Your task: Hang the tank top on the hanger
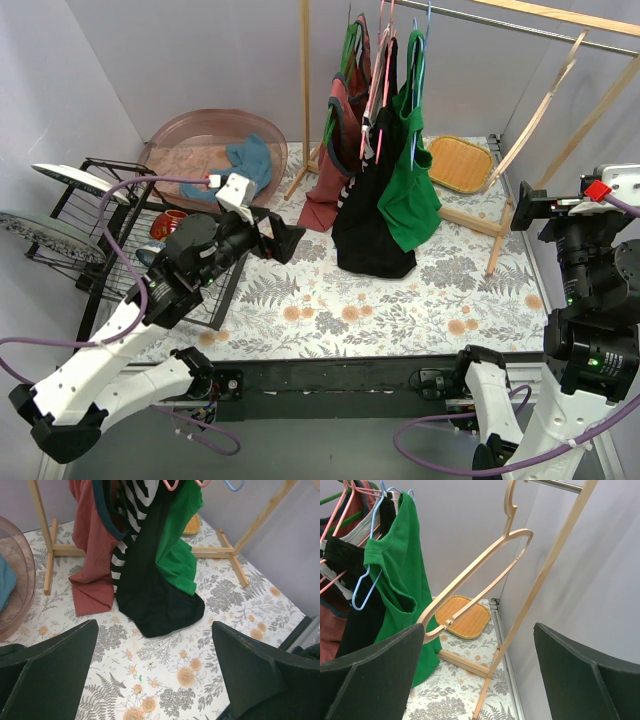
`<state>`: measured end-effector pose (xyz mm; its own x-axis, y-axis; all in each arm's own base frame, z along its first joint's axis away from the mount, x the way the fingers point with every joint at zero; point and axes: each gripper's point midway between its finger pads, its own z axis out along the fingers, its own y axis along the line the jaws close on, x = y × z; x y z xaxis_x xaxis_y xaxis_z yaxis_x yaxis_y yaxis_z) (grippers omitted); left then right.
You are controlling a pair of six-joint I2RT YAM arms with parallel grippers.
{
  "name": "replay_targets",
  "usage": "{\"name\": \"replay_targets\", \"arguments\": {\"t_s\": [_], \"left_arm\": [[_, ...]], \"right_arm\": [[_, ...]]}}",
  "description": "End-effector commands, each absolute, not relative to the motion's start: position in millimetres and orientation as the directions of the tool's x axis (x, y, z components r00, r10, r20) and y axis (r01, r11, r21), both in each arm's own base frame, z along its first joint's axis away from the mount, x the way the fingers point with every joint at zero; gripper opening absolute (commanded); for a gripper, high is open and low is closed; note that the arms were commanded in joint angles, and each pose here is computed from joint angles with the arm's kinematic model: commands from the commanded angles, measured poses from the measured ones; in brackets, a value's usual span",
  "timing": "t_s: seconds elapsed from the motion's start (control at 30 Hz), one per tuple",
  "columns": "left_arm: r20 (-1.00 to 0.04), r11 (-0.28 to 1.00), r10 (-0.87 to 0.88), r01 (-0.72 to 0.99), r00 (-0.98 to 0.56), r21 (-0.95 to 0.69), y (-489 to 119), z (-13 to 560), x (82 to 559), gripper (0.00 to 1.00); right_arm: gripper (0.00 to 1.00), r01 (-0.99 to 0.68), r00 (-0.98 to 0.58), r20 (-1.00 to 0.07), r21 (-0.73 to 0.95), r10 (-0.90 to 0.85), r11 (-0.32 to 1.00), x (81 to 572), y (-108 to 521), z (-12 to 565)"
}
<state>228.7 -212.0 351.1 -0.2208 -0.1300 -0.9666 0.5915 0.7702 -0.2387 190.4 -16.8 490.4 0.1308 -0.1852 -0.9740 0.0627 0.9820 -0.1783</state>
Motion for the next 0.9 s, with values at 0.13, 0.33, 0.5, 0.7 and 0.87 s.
{"name": "replay_targets", "arguments": {"t_s": [0.13,0.33,0.5,0.7,0.87], "left_arm": [[-0.972,0.829,-0.186,0.508,-0.145,-0.235,-201,369,280,0.98],[-0.943,0.828,-0.278,0.452,-0.181,-0.331,-168,358,325,0.98],[-0.851,0.801,-0.454,0.297,-0.264,-0.519,-119,330,384,0.98],[-0.763,0.811,-0.537,0.026,-0.359,-0.584,-75,261,468,0.97],[-0.73,0.826,-0.52,-0.045,-0.443,-0.561,-75,229,531,0.78]], "right_arm": [[0.98,-0.019,0.17,-0.965,-0.203,-0.197,0.979,186,0,503],[0.98,-0.351,0.21,-0.904,-0.426,-0.373,0.834,177,54,480],[0.98,-0.774,0.261,-0.925,-0.372,-0.278,0.513,142,124,433],[0.98,-0.809,0.216,-0.943,-0.318,-0.253,0.494,153,124,408],[0.98,-0.816,0.189,-0.95,-0.294,-0.249,0.498,159,122,393]]}}
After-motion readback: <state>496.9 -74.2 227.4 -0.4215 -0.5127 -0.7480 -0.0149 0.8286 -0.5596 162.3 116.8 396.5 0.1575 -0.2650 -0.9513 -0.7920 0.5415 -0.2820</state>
